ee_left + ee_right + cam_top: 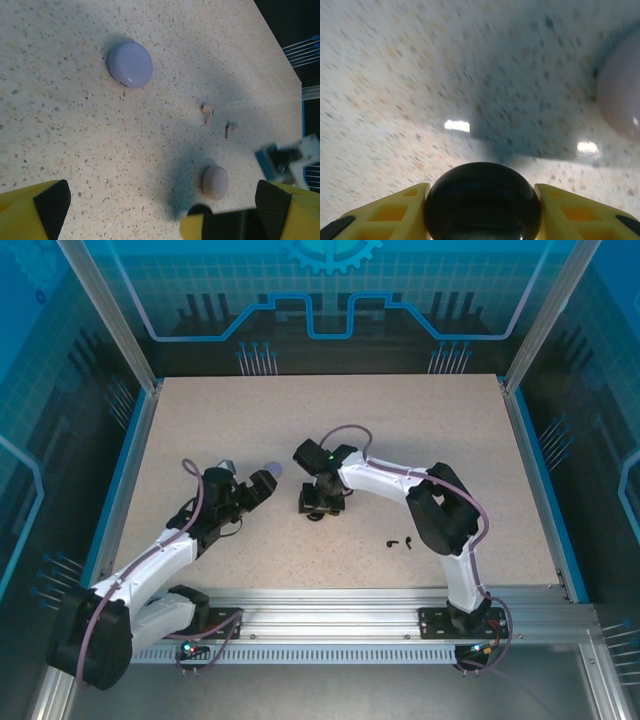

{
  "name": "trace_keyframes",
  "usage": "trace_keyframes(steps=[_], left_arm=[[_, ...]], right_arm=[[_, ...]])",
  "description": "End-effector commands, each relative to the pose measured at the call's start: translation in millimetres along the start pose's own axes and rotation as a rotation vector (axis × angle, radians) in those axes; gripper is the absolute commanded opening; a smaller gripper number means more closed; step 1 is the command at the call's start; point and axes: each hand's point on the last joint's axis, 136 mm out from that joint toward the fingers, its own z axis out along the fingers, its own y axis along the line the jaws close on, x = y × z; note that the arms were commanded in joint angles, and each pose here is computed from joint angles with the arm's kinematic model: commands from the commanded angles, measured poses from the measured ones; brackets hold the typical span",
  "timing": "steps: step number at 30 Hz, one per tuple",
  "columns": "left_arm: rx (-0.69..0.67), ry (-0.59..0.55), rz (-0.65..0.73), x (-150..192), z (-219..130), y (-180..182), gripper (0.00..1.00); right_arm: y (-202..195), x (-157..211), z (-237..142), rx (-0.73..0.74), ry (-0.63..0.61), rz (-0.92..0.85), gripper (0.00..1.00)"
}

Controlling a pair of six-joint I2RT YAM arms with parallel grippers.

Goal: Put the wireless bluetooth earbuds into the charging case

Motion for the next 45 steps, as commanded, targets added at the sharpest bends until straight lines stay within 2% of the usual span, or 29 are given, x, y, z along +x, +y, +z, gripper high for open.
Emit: trace_keyframes(steps=[1, 10, 24, 36, 45], left_arm=[[0.11, -0.002, -0.036, 4.8, -1.4, -9.3, 0.99], [0.211, -0.006, -0.01, 17.1, 10.0, -12.8, 0.99], [0.287, -0.021, 0.176, 39.1, 47.6, -42.1, 0.99], [0.294, -0.049, 0.186, 33.0, 69.7, -53.8, 0.71], [0.292, -0.047, 0.178, 32.8, 83.3, -55.7, 0.56]], right_arm=[[14.3, -17.2, -10.1, -0.07, 0.007, 0.045, 0.47], [21.7, -59.2, -18.2, -0.184, -0.032, 0.23, 0.47], [32.1, -81.4, -18.3, -0.299, -0.022, 0.468, 0.47], [31.1, -76.0, -20.5, -0.31, -0.012, 0.489, 0.47], [28.3, -71.7, -20.9, -0.316, -0.012, 0.492, 0.46]])
